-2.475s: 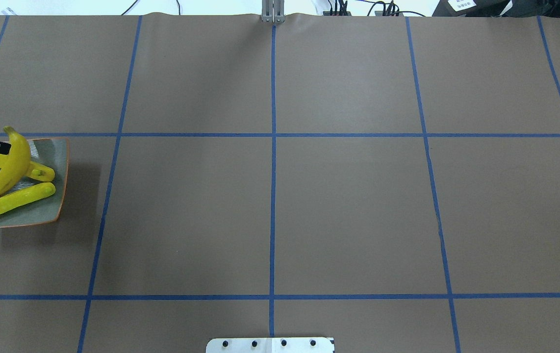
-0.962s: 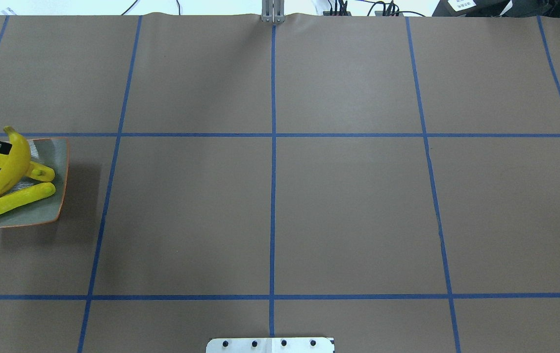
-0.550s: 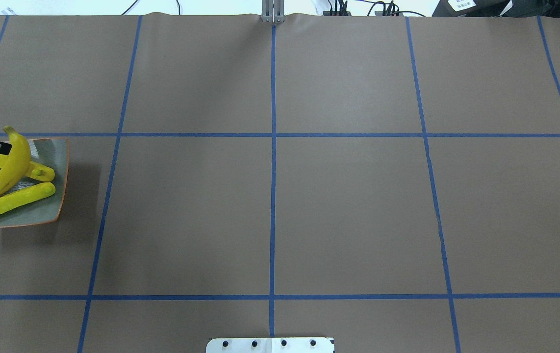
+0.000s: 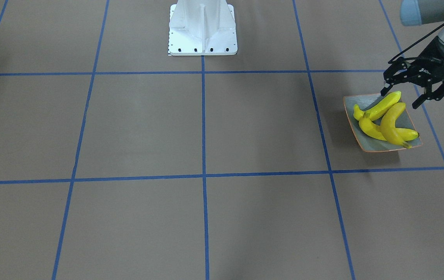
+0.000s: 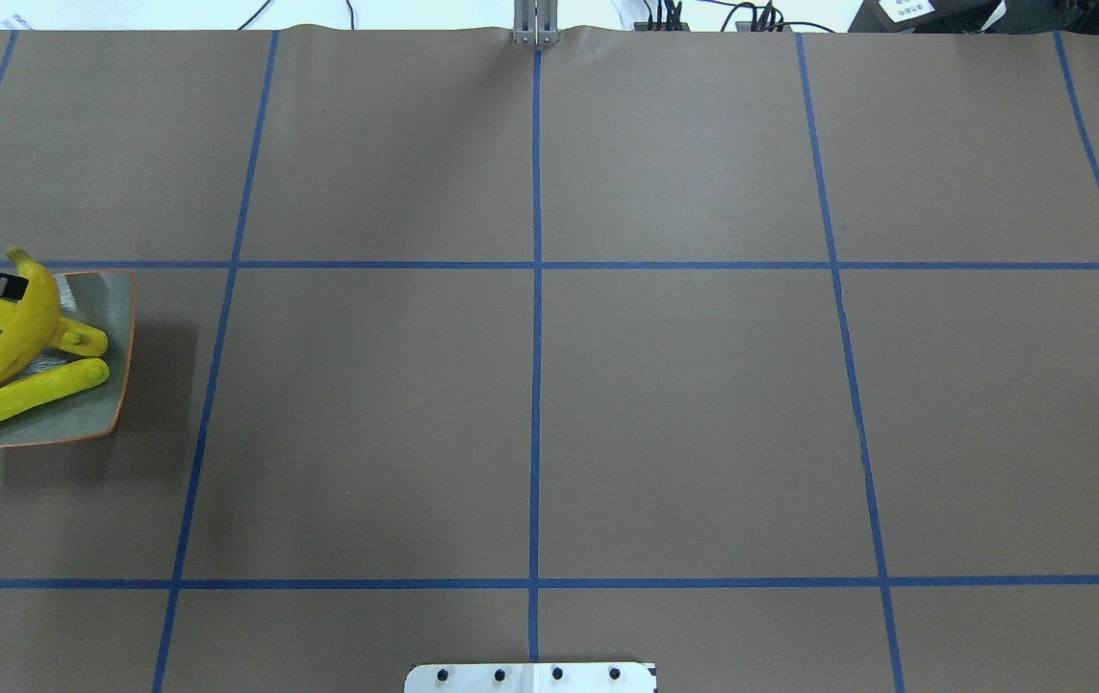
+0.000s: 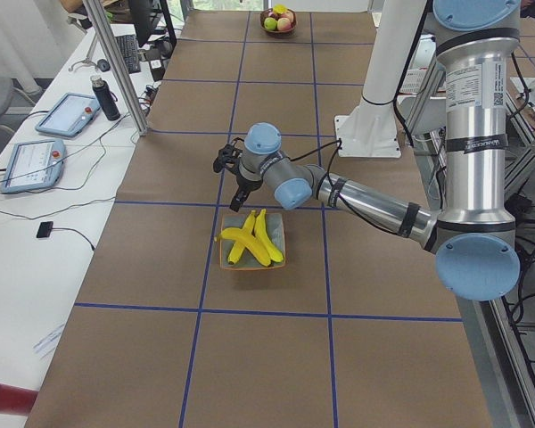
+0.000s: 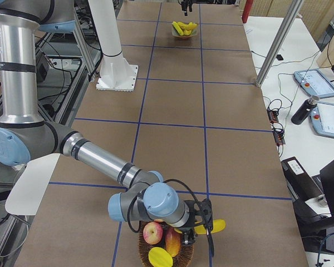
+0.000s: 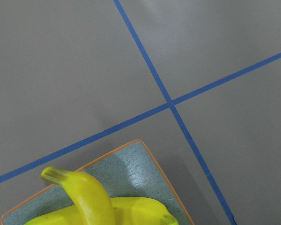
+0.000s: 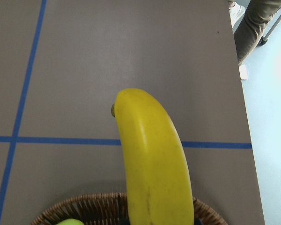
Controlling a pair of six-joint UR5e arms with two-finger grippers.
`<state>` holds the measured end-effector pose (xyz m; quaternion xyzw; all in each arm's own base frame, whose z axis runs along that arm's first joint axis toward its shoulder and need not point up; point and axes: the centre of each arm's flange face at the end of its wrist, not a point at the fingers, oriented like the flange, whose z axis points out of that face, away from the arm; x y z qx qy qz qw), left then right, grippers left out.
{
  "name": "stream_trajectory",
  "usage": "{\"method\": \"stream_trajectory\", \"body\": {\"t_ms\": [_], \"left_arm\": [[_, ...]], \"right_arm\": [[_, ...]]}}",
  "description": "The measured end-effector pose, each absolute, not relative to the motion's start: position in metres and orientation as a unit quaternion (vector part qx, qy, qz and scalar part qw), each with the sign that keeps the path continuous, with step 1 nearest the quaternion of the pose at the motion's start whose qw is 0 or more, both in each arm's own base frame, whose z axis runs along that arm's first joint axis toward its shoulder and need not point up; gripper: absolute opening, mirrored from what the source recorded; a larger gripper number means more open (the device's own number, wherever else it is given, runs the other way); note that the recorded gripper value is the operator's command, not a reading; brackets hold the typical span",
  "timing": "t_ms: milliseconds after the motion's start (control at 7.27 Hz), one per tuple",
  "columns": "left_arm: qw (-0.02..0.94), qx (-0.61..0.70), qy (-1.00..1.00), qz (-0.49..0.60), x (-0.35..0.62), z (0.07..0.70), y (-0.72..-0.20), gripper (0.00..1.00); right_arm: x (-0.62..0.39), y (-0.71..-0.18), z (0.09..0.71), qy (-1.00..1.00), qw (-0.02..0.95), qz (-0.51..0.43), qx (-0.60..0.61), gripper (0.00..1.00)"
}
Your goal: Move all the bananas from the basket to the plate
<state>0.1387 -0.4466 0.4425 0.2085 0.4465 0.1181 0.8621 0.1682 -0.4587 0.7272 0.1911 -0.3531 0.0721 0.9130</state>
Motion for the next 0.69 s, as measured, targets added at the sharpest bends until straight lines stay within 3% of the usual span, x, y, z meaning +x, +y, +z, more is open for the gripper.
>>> {"method": "stream_trajectory", "body": {"t_ms": [687], "left_arm": [[0.859, 0.209, 0.456, 0.104, 0.145, 0.430, -0.456, 1.00]], "right_arm": [[-0.052, -0.536, 0.524, -0.426, 0.881, 0.068, 0.192, 0.00]]}}
